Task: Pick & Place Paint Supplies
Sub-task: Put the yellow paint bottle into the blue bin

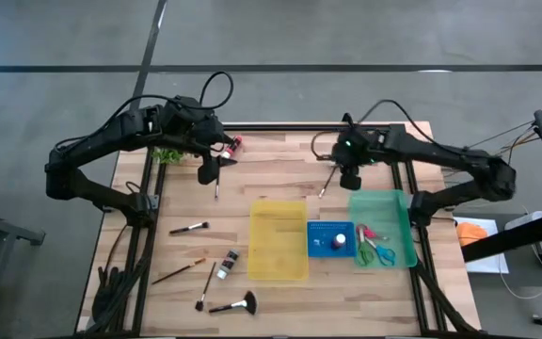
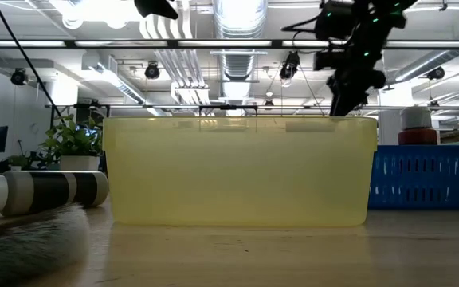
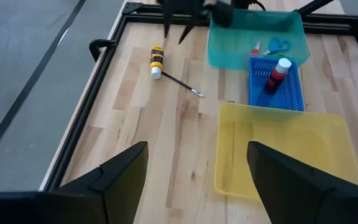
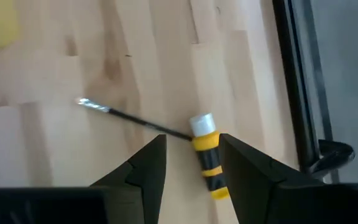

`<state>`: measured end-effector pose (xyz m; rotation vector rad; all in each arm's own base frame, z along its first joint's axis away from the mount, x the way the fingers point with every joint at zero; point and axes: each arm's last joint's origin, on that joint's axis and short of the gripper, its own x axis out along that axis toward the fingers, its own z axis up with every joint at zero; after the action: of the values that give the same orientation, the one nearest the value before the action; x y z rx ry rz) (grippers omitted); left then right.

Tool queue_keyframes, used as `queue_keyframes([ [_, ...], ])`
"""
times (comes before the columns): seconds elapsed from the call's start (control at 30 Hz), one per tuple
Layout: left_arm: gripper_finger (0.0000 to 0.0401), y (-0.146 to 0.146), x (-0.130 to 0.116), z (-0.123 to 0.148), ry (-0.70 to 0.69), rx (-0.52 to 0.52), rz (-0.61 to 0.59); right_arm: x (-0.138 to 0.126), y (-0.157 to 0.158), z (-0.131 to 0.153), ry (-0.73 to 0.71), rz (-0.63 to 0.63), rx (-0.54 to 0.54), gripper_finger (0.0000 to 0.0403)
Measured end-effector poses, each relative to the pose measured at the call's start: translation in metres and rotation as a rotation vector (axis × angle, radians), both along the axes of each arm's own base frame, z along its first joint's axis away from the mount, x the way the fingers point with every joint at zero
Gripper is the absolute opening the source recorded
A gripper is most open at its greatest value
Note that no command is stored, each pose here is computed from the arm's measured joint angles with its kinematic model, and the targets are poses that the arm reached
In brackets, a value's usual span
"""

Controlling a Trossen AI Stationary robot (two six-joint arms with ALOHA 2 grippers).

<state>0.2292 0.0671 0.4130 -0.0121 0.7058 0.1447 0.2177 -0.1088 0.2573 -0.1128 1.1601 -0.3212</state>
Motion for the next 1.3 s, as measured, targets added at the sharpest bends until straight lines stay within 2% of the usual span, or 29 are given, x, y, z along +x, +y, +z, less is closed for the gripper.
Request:
queue_keyframes([
  [0.2, 0.0284, 0.000, 0.000, 0.000, 0.003, 0.015, -0.012, 0.025, -0.029, -0.021, 0.141, 0.021, 0.109, 0.0183],
  [0.37, 0.0284, 0.000, 0.000, 0.000, 0.003, 0.015, -0.013, 0.037, -0.047, -0.039, 0.247, 0.114, 0.137, 0.0228],
  [0.53, 0.0284, 0.000, 0.000, 0.000, 0.004, 0.014, -0.013, 0.040, -0.062, -0.056, 0.307, 0.177, 0.154, 0.0253],
  [0.7, 0.0284, 0.000, 0.000, 0.000, 0.005, 0.011, -0.011, 0.038, -0.071, -0.071, 0.328, 0.197, 0.183, 0.0258],
  [0.87, 0.0284, 0.000, 0.000, 0.000, 0.005, 0.011, -0.011, 0.041, -0.078, -0.072, 0.273, 0.202, 0.159, 0.0258],
  [1.3, 0.0284, 0.000, 0.000, -0.001, 0.006, -0.015, 0.011, 0.032, -0.076, -0.094, 0.272, 0.240, 0.150, 0.0258],
])
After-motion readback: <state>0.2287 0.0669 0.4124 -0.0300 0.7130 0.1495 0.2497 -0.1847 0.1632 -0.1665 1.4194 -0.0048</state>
